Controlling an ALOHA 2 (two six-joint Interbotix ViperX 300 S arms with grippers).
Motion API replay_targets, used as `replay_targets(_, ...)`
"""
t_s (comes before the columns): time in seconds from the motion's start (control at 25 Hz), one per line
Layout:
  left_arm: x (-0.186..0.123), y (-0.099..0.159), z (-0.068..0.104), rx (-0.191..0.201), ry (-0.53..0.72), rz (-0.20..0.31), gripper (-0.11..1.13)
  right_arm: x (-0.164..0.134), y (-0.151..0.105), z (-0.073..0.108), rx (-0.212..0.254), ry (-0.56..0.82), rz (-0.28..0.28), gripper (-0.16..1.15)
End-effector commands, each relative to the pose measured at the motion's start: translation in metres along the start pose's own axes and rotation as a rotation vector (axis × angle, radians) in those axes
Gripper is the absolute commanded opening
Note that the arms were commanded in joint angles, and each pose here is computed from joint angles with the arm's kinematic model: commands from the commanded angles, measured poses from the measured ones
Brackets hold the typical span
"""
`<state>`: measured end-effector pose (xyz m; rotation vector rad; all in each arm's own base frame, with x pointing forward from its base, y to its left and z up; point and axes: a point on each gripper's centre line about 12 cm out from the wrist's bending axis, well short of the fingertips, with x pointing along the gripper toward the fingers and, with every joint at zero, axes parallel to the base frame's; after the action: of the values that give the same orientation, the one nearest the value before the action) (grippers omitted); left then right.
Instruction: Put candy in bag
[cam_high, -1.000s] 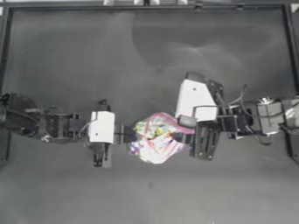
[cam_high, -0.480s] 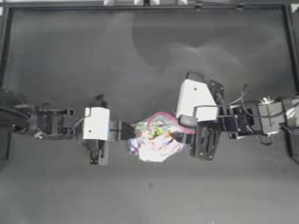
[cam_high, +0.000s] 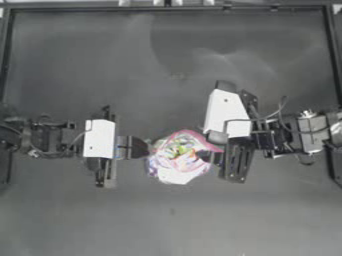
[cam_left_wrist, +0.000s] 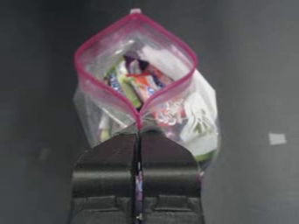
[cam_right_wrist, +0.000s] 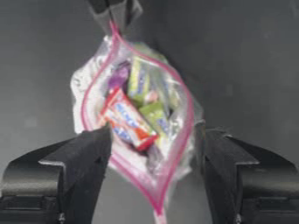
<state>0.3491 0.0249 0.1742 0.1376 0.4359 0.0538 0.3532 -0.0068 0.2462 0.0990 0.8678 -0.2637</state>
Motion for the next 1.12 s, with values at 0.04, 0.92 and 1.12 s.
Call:
replay_targets(0.04,-0.014,0.003,0.016,-0.001,-0.062,0.010,0.09,-0.013,0.000,0.008,0.004,-0.042,0.011,0.89)
replay_targets(0.92,-0.023,0.002,-0.003,-0.021,-0.019,0.012,0.09,-0.014,0.001,0.007,0.005,-0.042,0.015,0.89)
replay_targets(1.12,-0.021,0.002,-0.001,-0.021,-0.019,0.012,0.09,-0.014,0.001,0.007,0.006,-0.042,0.015,0.89)
